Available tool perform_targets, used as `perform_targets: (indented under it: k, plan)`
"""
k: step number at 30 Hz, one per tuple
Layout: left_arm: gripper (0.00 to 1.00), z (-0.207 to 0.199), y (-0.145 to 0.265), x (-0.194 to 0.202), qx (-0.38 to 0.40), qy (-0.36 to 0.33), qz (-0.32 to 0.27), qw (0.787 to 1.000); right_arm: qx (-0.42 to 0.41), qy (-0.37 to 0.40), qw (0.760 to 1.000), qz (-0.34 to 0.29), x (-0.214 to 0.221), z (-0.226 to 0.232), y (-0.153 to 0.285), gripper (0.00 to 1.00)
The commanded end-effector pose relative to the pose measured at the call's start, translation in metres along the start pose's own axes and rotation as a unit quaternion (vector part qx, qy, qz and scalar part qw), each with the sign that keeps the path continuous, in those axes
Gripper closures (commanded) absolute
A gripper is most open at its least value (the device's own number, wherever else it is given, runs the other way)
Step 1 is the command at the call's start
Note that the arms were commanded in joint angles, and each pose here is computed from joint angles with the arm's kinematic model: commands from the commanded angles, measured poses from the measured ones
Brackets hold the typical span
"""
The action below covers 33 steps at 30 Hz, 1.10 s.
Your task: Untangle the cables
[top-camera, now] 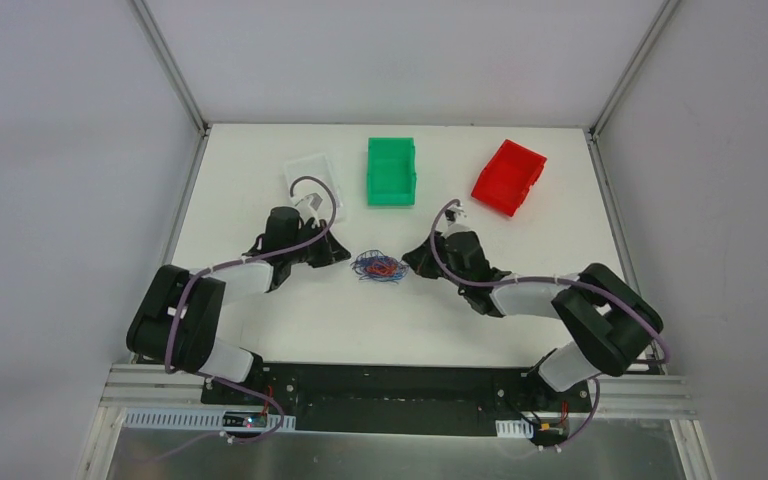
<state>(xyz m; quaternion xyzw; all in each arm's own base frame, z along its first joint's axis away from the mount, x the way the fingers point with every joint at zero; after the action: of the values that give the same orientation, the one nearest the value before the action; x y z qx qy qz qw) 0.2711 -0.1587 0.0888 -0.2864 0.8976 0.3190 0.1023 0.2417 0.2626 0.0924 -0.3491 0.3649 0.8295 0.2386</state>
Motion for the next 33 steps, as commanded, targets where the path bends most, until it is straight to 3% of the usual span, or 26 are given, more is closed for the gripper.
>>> perform_targets:
  k: [1,10,12,14,15,18,22,24,33]
  plan:
    - [1.00,-0.003,0.020,-0.013,-0.031,-0.037,-0.071,0.996,0.068,-0.045,0.987,-0.137,-0.039,-0.009,0.022,1.00]
    - [1.00,0.008,0.060,-0.021,-0.082,-0.046,-0.205,0.974,0.162,-0.124,0.948,-0.244,-0.047,-0.042,0.060,1.00]
    - [1.00,0.005,0.061,-0.020,-0.068,-0.055,-0.202,0.975,0.156,-0.121,0.951,-0.237,-0.048,-0.039,0.058,1.00]
    - [1.00,-0.006,0.055,-0.014,-0.021,-0.076,-0.164,0.983,0.117,-0.092,0.968,-0.203,-0.045,-0.025,0.050,1.00]
    - [0.94,-0.011,0.051,-0.011,-0.001,-0.080,-0.144,0.986,0.096,-0.078,0.975,-0.184,-0.044,-0.018,0.045,1.00]
    - [0.51,-0.022,0.037,-0.004,0.041,-0.083,-0.090,0.992,0.045,-0.043,0.989,-0.131,-0.040,0.000,0.031,1.00]
    - [0.12,-0.032,0.018,0.008,0.064,-0.092,-0.028,0.993,-0.010,0.014,0.997,-0.073,-0.030,0.027,0.016,1.00]
    - [0.09,-0.034,0.010,0.013,0.067,-0.090,-0.004,0.994,-0.014,0.035,0.998,-0.054,-0.025,0.036,0.012,1.00]
    - [0.12,-0.035,-0.013,0.020,0.077,-0.052,0.058,0.994,-0.025,0.052,0.998,-0.026,-0.016,0.045,0.005,1.00]
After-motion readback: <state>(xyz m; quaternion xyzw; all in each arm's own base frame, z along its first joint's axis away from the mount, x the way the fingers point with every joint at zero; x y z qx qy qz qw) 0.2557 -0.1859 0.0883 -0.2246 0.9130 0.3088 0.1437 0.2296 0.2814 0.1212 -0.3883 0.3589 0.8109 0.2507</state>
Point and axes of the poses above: each gripper's point midway between its finger pads, its own y axis back along the fingers, its own z axis along the line the jaws close on, x = y × z, the point moved 6 cm from there along y, back along the fingers, and after that the axes turned 14 degrees about y, right-handed, at the moved point
